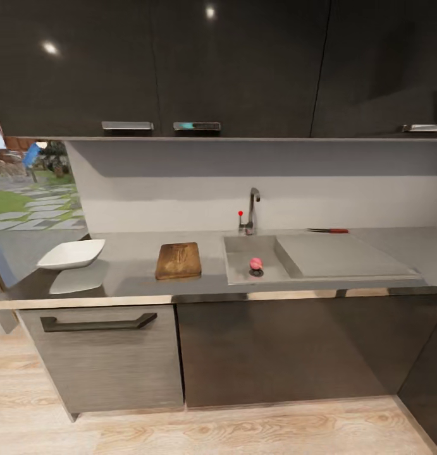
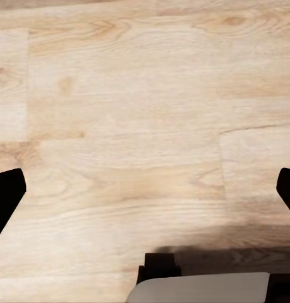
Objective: In the kitchen, take the Vidalia onion out of the sink, dice it on the chopping board with the paring knife, put the diced onion into the bowl on the countertop, then place both the paring knife and the chopping board into the sink.
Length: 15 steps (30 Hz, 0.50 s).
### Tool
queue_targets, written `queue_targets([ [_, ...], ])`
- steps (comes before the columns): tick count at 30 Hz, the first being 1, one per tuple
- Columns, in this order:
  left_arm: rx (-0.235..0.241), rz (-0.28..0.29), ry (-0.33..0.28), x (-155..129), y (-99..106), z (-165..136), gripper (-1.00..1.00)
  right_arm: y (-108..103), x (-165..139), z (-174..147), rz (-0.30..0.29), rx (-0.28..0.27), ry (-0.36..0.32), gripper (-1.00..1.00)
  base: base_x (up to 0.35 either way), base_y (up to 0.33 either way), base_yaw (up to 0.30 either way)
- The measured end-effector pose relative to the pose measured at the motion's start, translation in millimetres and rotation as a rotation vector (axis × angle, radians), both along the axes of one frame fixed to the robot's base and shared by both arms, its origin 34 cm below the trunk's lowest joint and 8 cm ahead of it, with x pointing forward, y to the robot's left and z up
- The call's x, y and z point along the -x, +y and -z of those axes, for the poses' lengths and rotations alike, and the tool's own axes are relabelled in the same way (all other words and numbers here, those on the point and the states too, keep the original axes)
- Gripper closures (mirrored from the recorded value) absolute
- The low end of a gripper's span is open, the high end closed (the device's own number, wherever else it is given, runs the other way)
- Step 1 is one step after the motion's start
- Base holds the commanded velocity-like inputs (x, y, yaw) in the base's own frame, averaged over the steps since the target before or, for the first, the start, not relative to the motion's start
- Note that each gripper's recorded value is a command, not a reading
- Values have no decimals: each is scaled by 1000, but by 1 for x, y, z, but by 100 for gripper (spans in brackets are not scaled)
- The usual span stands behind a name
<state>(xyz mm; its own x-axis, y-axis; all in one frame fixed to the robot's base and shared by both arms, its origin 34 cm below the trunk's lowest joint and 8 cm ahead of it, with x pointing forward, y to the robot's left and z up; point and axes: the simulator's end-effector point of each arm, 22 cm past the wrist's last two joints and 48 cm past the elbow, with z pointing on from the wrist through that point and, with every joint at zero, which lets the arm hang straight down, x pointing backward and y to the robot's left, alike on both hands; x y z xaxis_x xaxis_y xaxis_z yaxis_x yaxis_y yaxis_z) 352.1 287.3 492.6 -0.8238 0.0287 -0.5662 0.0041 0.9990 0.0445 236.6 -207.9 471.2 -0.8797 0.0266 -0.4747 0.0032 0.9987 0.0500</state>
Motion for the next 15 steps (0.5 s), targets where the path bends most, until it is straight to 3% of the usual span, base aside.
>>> queue_targets([
  [5,-1,-1,0,0,1,0,-100,-4,-34,-11,15,15,-71,-100,0,291,0],
  [10,-1,0,0,0,1,0,-100,-18,-78,-29,58,69,-154,-100,-9,291,0],
  [15,0,-3,2,0,1,0,-100,-23,-110,-42,75,95,-145,-100,-100,287,0],
])
